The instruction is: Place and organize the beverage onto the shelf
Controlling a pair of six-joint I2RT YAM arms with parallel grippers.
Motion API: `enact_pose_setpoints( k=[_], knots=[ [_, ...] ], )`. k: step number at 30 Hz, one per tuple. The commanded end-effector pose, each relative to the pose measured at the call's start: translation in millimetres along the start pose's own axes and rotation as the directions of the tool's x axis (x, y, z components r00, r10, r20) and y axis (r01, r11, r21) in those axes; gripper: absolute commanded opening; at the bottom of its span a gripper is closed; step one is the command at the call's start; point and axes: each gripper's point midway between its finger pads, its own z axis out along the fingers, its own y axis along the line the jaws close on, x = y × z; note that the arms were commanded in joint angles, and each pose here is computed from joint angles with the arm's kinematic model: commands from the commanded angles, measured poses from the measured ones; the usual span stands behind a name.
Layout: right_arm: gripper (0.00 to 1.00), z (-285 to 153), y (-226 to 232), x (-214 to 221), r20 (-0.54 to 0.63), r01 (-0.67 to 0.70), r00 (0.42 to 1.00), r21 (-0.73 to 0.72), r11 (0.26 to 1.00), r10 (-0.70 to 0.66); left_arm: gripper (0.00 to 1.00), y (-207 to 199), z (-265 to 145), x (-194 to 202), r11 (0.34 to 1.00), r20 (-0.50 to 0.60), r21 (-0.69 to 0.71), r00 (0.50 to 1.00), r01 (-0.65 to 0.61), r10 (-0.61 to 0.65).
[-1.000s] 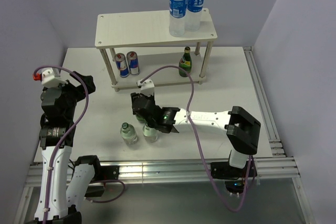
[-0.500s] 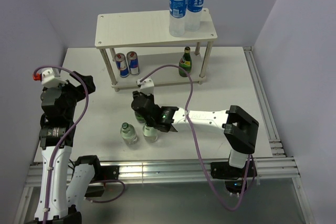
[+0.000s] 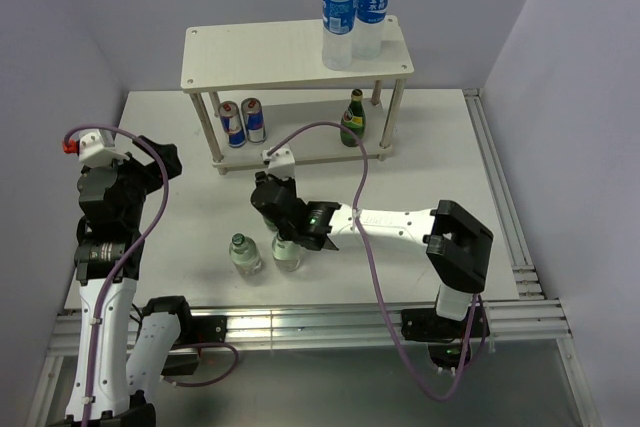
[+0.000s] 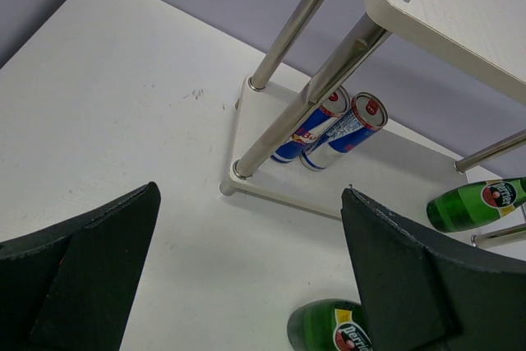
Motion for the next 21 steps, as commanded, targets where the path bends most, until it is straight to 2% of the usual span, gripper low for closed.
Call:
enact_pose_setpoints(
  k=[1,9,21],
  knots=[
    [0.00,-8.8,-5.8,-65.2,0.134,-0.089,0.987,0.024,0.996,0.085,0.99,-2.2,-3.3,-9.0,1.000,0.032,0.013,0.999,-0.021,0.021],
    [0.00,-7.3,-38.6,-97.0,0.190,-0.115,0.977,0.084,0.990,0.097,0.99,-2.5,-3.4,-8.5,1.000,0.030,0.014,0.999,-0.020,0.019],
    [0.00,4.5,-116.1,-156.2,0.293,-0.204,0.945,0.183,0.962,0.144,0.99,-2.4,-2.8,-7.8,1.000,0.028,0.015,0.999,-0.020,0.019]
  ],
)
